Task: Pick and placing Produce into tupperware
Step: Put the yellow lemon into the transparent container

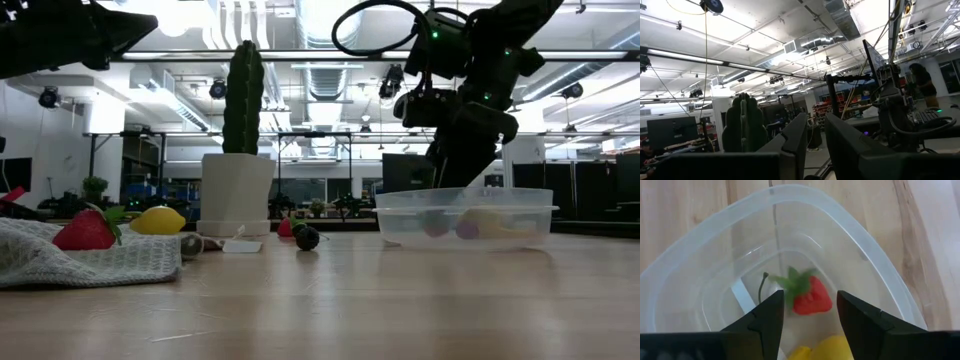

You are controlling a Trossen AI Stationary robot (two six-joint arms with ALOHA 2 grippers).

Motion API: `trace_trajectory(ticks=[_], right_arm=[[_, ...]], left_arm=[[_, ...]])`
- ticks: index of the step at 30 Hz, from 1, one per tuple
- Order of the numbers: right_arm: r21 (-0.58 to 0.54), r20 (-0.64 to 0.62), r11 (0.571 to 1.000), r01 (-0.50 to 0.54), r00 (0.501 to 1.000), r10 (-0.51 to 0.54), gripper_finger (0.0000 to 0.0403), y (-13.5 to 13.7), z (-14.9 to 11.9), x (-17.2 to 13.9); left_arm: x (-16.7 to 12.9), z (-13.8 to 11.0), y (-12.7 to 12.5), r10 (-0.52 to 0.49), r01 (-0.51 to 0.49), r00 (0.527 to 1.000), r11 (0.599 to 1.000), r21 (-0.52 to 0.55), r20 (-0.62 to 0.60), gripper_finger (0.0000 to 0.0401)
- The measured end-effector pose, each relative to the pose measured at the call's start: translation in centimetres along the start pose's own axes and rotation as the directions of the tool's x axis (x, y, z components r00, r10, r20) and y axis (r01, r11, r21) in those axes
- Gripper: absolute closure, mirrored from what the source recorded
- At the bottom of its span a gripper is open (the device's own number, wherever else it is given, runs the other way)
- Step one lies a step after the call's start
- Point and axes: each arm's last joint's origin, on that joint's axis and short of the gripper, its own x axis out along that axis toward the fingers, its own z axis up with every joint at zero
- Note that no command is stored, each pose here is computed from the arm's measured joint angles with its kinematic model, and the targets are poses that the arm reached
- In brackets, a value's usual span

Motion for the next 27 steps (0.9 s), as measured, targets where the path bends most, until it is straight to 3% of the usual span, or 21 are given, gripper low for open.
trace_trajectory(ticks=[12,21,27], right_arm=[[-0.032,0.045,0.999,-0.002,0.999,0.003,0.0250,0.1,1.4,-0.8],[-0.118,0.215,0.990,0.074,0.976,-0.047,0.0265,-0.4,4.6,-2.5],[-0.109,0.284,0.988,0.113,0.956,-0.078,0.0271,-1.8,6.4,-3.2]], left_arm=[[0.0,0.0,0.0,0.000,0.000,1.000,1.000,0.000,0.000,0.0344],[0.0,0.0,0.0,0.000,0.000,1.000,1.000,0.000,0.000,0.0344],[0.0,0.0,0.0,0.000,0.000,1.000,1.000,0.000,0.000,0.0344]])
